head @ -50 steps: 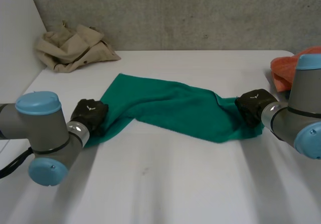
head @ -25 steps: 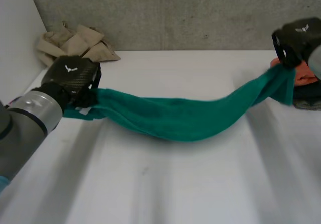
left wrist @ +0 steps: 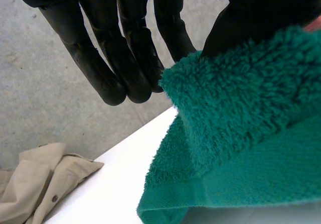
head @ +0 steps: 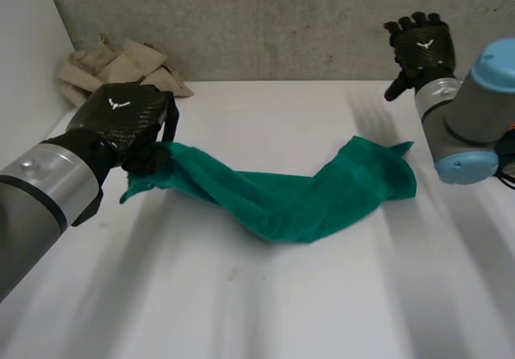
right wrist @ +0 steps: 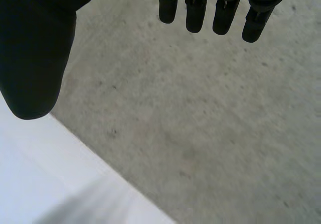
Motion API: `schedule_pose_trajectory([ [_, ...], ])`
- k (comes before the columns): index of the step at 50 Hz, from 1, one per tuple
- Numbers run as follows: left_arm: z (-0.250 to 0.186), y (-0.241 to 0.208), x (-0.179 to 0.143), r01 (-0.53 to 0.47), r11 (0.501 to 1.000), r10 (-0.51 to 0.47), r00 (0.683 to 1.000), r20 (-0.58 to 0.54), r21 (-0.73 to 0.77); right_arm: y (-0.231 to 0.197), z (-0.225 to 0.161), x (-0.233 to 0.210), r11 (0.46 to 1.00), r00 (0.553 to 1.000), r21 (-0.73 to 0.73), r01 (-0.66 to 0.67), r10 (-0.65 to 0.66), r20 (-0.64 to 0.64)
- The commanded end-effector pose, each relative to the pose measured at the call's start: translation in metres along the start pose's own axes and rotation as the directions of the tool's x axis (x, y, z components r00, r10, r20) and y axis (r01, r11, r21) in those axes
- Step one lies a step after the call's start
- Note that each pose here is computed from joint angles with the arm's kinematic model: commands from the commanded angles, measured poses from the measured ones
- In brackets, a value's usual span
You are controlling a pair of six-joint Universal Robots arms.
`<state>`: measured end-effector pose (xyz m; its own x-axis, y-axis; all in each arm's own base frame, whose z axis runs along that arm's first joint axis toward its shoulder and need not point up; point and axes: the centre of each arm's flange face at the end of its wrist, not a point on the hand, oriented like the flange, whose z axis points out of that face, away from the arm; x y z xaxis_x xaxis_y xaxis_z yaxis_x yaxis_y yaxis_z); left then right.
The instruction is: Fold the laundry.
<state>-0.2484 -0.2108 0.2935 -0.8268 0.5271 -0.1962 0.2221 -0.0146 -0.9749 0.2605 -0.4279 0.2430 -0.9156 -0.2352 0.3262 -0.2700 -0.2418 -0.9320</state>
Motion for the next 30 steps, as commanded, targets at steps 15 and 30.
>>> schedule_pose_trajectory([
  [15, -0.018, -0.060, 0.015, 0.087, 0.983, -0.082, 0.996, -0.035, 0.163, 0.048, -0.139, -0.018, 0.852, 0.966, -0.521, 0.048, 0.094, 0.242],
  [30, -0.029, -0.096, 0.015, 0.108, 0.967, -0.105, 0.994, -0.025, 0.229, 0.099, -0.103, -0.043, 0.929, 0.959, -0.330, 0.167, -0.074, 0.275],
])
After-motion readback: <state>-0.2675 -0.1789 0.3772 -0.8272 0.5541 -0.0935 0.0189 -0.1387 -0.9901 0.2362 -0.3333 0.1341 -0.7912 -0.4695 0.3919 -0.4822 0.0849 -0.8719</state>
